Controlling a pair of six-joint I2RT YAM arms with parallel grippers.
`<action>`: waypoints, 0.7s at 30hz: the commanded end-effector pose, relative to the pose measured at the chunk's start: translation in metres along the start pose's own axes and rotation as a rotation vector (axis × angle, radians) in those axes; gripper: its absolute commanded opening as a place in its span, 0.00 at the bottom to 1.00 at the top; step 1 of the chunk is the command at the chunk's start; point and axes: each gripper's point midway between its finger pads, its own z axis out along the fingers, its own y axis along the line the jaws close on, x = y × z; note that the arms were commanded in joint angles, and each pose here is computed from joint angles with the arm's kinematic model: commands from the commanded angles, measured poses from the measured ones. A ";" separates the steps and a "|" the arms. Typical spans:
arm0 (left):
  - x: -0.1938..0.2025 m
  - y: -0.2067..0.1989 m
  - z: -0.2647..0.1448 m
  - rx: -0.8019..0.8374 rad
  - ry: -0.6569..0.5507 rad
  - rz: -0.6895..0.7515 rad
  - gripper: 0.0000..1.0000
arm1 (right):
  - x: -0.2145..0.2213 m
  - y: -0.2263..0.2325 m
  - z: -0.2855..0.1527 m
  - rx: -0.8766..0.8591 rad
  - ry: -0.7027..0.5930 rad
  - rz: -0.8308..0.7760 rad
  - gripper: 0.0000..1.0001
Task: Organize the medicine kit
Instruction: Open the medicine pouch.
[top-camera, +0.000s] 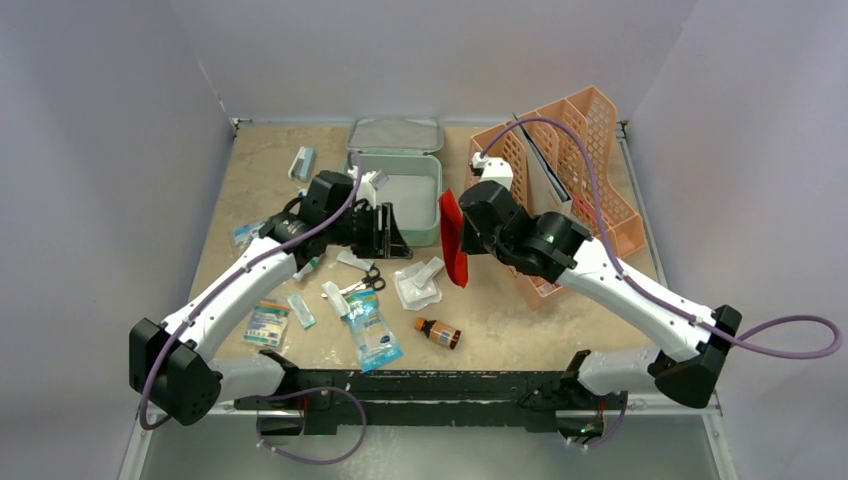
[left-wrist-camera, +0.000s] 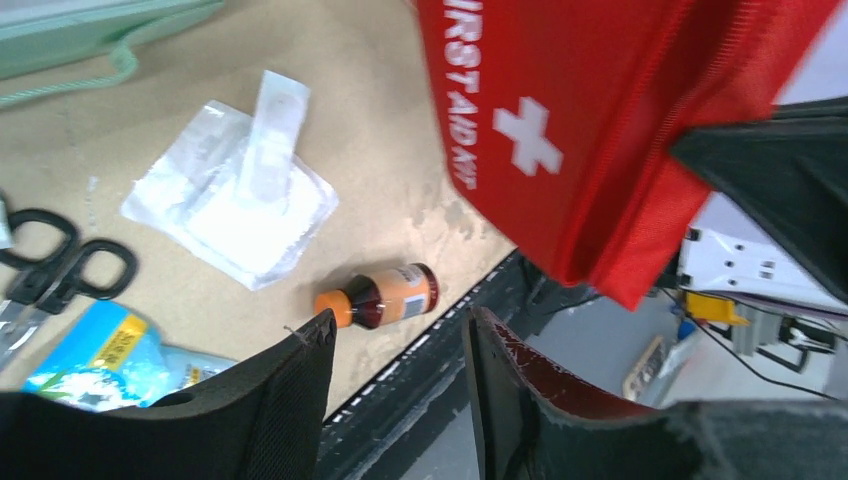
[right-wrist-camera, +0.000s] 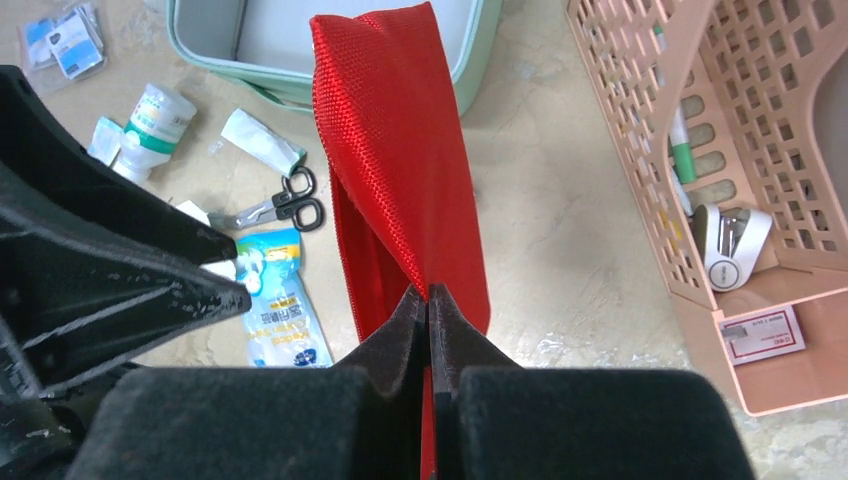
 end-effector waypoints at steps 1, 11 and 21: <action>-0.008 0.029 0.006 -0.136 -0.027 0.077 0.48 | -0.023 -0.003 -0.023 -0.019 -0.076 0.006 0.00; -0.014 0.055 0.062 -0.248 0.069 0.113 0.49 | -0.021 -0.007 -0.035 -0.048 -0.080 0.011 0.00; 0.000 0.081 0.122 -0.309 0.156 0.204 0.51 | -0.017 -0.012 -0.039 -0.054 -0.087 0.013 0.00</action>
